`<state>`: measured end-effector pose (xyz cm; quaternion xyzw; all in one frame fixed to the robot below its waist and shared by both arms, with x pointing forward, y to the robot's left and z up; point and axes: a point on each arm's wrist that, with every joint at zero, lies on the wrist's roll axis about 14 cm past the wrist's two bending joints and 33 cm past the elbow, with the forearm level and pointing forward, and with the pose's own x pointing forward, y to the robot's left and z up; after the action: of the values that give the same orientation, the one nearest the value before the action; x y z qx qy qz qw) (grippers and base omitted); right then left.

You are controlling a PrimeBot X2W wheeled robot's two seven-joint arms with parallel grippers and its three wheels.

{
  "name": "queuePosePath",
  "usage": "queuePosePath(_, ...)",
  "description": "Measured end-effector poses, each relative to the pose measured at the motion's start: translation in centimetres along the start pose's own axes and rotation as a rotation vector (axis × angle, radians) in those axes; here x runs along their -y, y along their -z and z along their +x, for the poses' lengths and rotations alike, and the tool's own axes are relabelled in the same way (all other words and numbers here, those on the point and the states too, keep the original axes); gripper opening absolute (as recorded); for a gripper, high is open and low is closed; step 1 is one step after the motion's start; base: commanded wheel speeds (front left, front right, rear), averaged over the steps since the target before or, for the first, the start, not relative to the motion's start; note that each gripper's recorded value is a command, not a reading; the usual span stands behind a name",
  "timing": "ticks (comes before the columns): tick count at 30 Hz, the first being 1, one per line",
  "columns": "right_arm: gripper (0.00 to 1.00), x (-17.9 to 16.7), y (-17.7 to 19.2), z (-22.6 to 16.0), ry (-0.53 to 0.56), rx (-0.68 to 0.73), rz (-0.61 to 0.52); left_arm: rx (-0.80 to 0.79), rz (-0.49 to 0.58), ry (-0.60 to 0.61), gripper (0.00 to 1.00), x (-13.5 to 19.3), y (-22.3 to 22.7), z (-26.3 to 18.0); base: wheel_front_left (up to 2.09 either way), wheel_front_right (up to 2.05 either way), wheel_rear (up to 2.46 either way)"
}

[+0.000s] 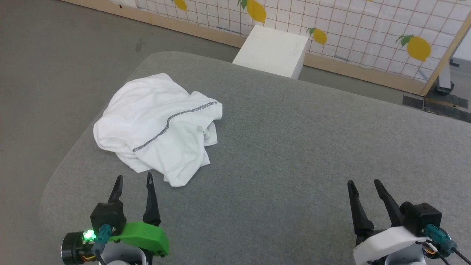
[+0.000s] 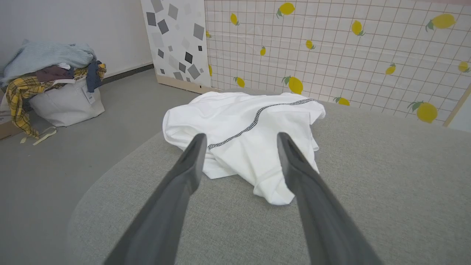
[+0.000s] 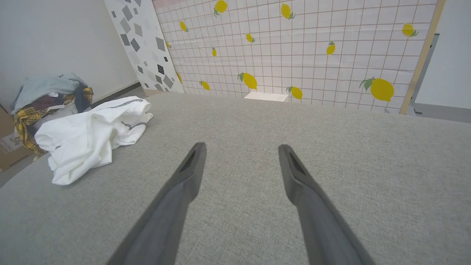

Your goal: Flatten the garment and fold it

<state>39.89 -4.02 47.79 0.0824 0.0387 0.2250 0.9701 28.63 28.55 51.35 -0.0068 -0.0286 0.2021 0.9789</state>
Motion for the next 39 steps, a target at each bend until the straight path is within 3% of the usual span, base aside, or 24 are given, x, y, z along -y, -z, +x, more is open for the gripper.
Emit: queuePosePath(39,1.0,-3.2,1.8,1.9,-0.098,-0.016,0.032,0.007,0.009,-0.15,1.0,-4.3,0.8,-3.0,0.0,0.0,0.0)
